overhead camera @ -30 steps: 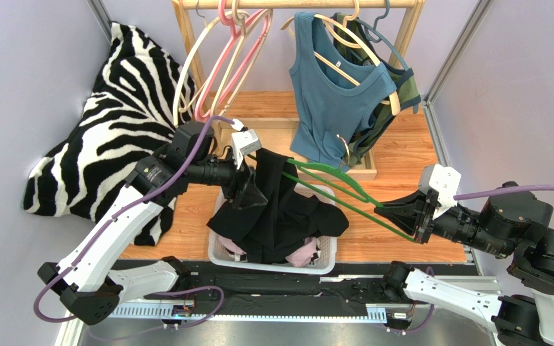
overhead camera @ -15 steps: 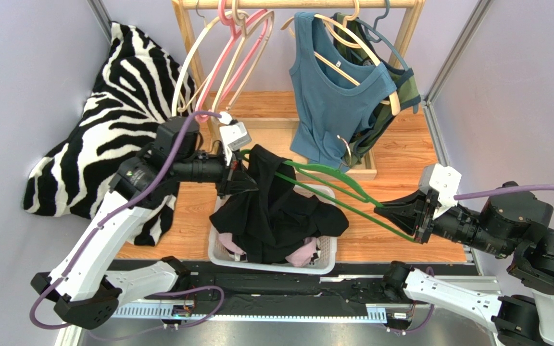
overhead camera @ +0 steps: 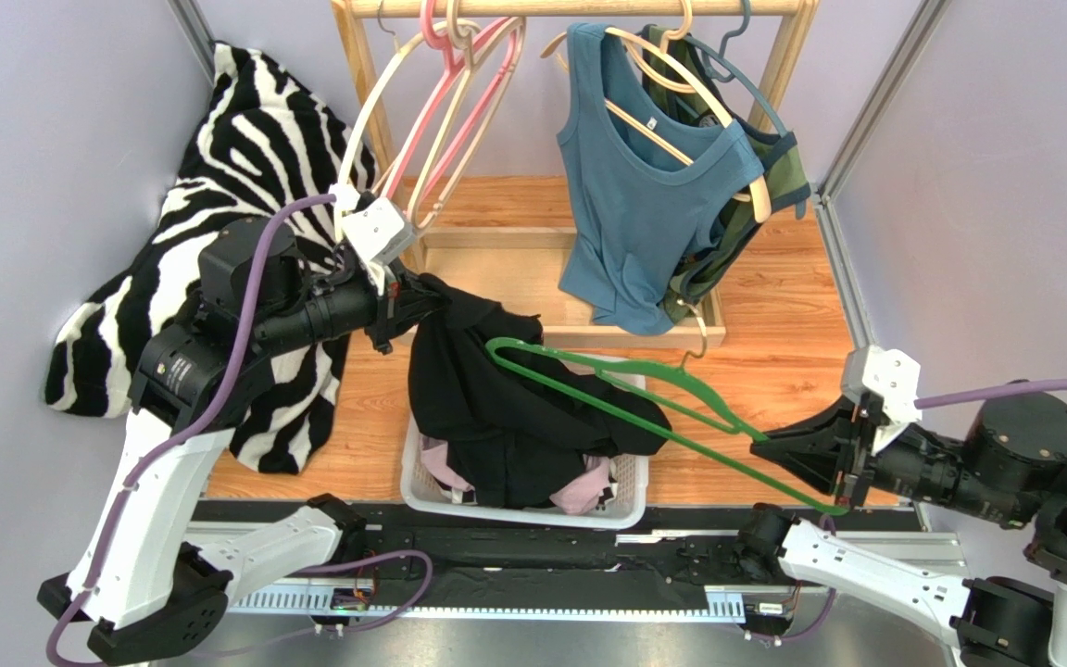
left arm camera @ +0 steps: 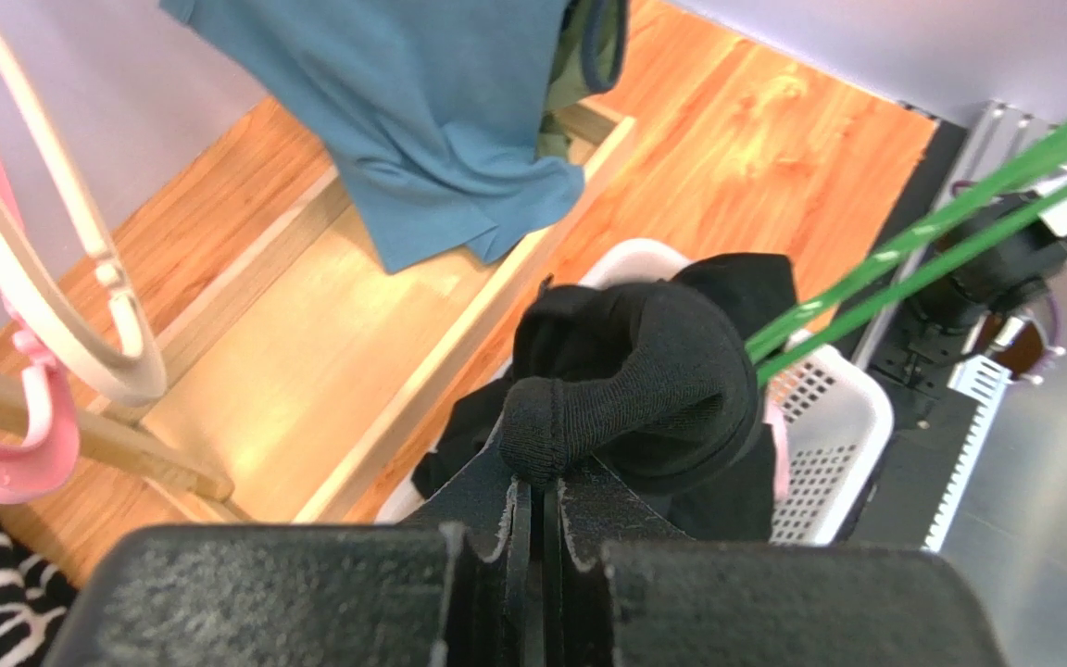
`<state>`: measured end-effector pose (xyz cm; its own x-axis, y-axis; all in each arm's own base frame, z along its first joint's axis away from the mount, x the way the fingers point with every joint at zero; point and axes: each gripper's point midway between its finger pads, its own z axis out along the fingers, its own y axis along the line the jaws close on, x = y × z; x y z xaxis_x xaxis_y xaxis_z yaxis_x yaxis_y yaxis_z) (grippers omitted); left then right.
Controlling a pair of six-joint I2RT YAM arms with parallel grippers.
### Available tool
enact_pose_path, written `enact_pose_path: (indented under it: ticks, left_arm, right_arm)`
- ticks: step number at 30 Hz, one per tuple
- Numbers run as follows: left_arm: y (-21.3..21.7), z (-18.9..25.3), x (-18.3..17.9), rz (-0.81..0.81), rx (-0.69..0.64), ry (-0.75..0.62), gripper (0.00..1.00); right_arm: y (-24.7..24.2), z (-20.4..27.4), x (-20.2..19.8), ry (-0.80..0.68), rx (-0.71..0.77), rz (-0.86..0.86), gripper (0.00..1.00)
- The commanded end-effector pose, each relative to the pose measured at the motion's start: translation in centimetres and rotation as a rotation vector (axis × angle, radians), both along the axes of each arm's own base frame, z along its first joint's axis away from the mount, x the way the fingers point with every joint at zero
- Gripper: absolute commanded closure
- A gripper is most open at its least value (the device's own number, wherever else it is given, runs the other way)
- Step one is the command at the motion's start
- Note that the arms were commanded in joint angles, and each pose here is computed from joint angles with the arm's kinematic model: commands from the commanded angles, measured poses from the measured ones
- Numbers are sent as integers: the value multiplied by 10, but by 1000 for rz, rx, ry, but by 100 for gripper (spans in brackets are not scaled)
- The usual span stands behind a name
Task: Remove the tank top from the hanger
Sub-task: Remove the tank top from the hanger, then place the tank top in the bin, then place the hanger at the clothesline.
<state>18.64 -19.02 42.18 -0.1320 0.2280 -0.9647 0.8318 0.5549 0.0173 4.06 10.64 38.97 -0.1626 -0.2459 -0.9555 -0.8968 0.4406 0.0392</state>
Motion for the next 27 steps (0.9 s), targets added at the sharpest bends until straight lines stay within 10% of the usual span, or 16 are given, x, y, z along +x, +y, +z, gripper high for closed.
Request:
enact_pose_path:
  ticks: [1, 9, 27]
  left_arm:
    - [0, 4, 7, 11, 6, -19, 100]
    - [-25, -17, -26, -219, 3, 70, 98]
    - [-19, -205, 10, -181, 561, 103, 79]
  right_arm:
    - [-25, 8, -16, 63, 41, -53, 100]
    - [-48, 54, 42, -96, 117, -383, 100]
    - [64, 101, 204, -185, -58, -624, 100]
